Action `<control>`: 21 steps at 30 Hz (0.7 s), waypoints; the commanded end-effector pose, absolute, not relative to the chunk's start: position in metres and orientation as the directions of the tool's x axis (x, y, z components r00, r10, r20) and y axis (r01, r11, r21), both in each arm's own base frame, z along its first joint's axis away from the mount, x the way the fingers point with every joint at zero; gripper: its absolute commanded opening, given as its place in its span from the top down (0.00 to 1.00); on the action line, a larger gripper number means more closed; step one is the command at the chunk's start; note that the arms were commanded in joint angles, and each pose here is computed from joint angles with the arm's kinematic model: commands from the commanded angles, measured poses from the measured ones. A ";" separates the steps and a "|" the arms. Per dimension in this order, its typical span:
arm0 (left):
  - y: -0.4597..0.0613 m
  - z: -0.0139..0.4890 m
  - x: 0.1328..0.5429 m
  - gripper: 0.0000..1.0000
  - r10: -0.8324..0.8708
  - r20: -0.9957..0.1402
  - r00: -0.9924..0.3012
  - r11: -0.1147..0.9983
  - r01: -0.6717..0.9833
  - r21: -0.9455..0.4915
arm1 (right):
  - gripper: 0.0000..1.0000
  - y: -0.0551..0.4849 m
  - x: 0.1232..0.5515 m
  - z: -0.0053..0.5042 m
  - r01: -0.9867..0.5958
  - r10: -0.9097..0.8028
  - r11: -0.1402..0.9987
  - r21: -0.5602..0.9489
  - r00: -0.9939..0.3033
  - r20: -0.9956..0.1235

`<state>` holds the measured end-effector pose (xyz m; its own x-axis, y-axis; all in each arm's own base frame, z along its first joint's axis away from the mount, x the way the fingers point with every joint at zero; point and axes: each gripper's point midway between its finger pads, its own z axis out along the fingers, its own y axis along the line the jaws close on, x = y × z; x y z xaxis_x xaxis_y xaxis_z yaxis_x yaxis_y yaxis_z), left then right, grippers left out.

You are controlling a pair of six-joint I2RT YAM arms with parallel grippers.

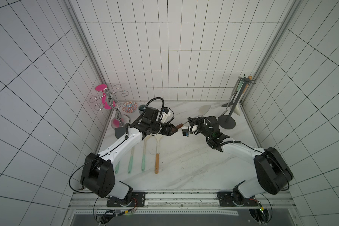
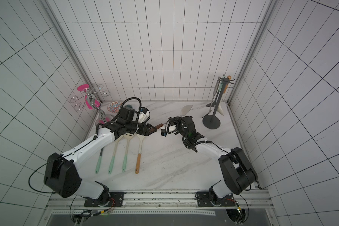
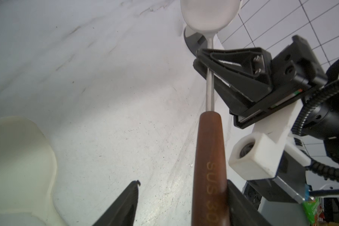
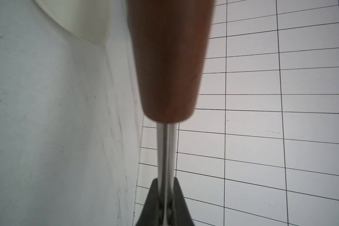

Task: Take the spatula off the kitchen utensil rack
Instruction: Place the spatula at the center of the board.

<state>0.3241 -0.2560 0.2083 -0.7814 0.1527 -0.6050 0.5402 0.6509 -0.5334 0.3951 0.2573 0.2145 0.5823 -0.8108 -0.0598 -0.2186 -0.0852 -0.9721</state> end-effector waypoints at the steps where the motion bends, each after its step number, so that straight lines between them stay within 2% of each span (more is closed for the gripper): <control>1: -0.252 0.212 0.331 0.40 0.167 -0.622 -0.765 0.675 0.548 -0.493 | 1.00 0.270 0.374 0.228 -0.142 -0.761 -0.089 -0.986 0.648 -0.025; 12: -0.264 0.203 0.322 0.43 0.221 -0.601 -0.768 0.666 0.569 -0.482 | 1.00 0.305 0.360 0.229 -0.144 -0.704 -0.111 -0.983 0.710 -0.024; 15: -0.265 0.200 0.321 0.50 0.233 -0.593 -0.771 0.671 0.569 -0.476 | 1.00 0.311 0.359 0.232 -0.141 -0.696 -0.105 -0.984 0.717 -0.029; 17: -0.265 0.197 0.320 0.61 0.244 -0.588 -0.771 0.677 0.570 -0.466 | 1.00 0.312 0.359 0.233 -0.141 -0.696 -0.102 -0.985 0.717 -0.031; 21: -0.268 0.196 0.319 1.00 0.259 -0.582 -0.770 0.681 0.573 -0.456 | 1.00 0.311 0.359 0.234 -0.146 -0.699 -0.094 -0.985 0.714 -0.039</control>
